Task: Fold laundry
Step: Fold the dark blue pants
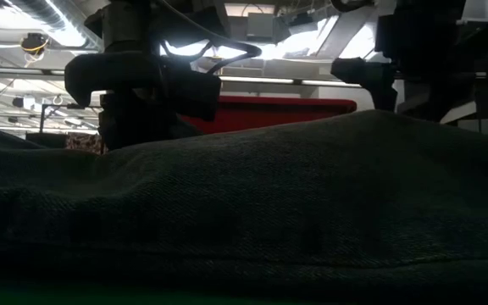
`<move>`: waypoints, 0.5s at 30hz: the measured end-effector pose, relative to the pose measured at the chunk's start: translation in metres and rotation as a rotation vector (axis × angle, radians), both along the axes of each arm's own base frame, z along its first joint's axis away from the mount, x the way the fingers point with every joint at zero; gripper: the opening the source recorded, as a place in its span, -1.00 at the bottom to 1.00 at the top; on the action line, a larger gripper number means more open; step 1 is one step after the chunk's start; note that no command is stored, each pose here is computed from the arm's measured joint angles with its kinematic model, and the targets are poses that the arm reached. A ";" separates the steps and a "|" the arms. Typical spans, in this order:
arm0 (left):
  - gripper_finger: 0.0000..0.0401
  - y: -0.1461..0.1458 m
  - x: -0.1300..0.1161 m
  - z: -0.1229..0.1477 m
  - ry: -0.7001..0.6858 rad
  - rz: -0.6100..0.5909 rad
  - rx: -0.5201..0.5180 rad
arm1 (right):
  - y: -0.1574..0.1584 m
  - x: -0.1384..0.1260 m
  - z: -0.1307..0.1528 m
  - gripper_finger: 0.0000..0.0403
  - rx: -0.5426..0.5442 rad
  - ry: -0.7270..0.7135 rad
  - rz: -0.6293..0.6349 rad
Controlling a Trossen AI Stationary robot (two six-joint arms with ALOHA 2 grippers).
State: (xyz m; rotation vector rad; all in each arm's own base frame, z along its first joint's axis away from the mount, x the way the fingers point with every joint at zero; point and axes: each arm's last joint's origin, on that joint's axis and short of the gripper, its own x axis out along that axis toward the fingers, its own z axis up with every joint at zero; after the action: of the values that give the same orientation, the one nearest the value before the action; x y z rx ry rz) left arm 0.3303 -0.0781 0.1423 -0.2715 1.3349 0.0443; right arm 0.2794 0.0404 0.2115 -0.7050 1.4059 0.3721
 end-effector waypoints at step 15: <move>-0.95 -0.001 -0.001 0.004 -0.004 -0.011 -0.049 | 0.000 -0.001 0.000 -0.20 -0.001 0.009 -0.002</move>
State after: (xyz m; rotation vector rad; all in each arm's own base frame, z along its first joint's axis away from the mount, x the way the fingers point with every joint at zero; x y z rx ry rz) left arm 0.3296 -0.0794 0.1460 -0.3053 1.3344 0.0019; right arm 0.2785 0.0403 0.2113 -0.7038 1.4155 0.3733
